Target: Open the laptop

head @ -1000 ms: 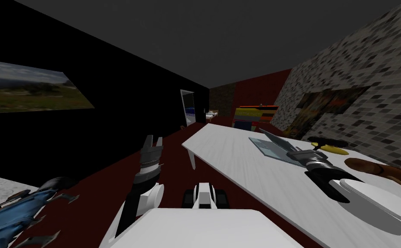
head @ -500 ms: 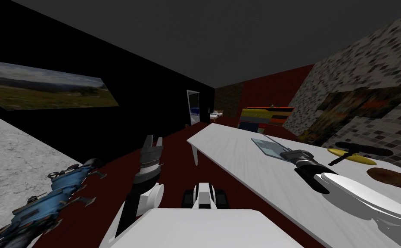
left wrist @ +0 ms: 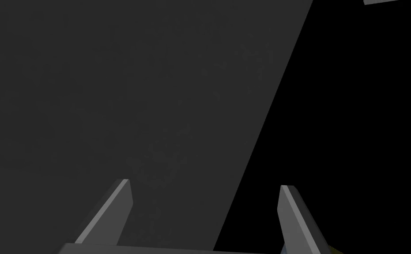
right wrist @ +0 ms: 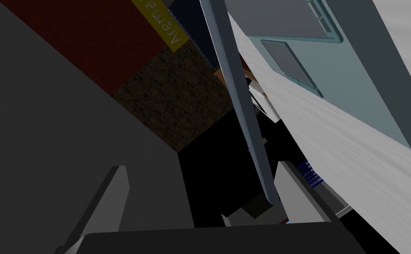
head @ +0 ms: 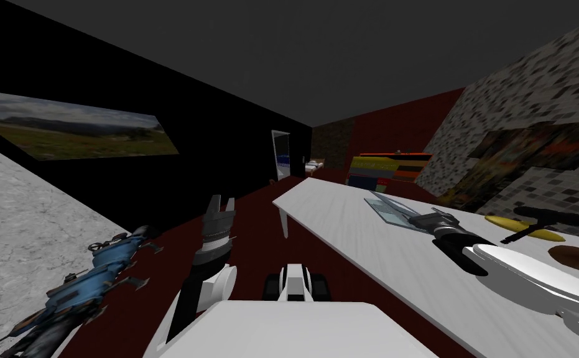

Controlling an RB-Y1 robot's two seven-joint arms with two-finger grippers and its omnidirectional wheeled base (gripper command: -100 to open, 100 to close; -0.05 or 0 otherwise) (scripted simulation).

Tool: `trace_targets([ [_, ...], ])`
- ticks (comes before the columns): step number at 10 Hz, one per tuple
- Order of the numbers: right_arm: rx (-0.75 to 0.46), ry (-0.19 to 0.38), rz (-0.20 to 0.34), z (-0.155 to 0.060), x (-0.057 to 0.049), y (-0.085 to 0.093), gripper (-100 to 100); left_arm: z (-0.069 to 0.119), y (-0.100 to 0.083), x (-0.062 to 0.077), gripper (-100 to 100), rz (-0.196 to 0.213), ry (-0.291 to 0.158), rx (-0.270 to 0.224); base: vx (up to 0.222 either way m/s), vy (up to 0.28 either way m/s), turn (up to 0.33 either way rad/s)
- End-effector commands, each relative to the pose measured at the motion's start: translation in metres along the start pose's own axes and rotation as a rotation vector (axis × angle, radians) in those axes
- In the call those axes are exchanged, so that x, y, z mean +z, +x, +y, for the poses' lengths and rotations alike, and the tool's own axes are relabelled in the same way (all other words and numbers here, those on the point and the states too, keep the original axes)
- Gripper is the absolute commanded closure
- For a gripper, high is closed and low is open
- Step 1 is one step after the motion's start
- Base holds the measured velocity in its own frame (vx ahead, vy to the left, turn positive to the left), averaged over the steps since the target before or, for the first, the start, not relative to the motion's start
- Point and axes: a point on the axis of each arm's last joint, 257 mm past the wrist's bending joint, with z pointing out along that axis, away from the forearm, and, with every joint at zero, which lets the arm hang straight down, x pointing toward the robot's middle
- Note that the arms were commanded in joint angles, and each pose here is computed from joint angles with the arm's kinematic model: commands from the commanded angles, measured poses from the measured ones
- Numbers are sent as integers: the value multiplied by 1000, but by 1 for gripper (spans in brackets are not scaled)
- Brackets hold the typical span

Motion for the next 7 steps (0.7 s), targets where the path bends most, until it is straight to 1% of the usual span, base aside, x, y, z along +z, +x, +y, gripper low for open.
trace_targets([
  [1, -1, -5, -7, -17, 4, -6, -100, 0, 0, 0, 0, 0, 0, 0, 24, 44, -40],
  [2, -2, -9, -13, -29, 6, -11, -100, 0, 0, 0, 0, 0, 0, 0, 37, 54, -62],
  [3, -2, -11, -16, -35, 6, -13, -100, 0, 0, 0, 0, 0, 0, 0, 34, 57, -41],
  [4, -3, -7, -13, -30, 7, -12, -100, 0, 0, 0, 0, 0, 0, 0, 12, 24, -7],
  [5, -2, -9, -14, -30, 7, -12, 0, 0, 0, 0, 0, 0, 0, 0, 2, 6, 2],
  [7, -2, -9, -14, -30, 7, -12, 0, 0, 0, 0, 0, 0, 0, 0, 0, 0, 0],
])
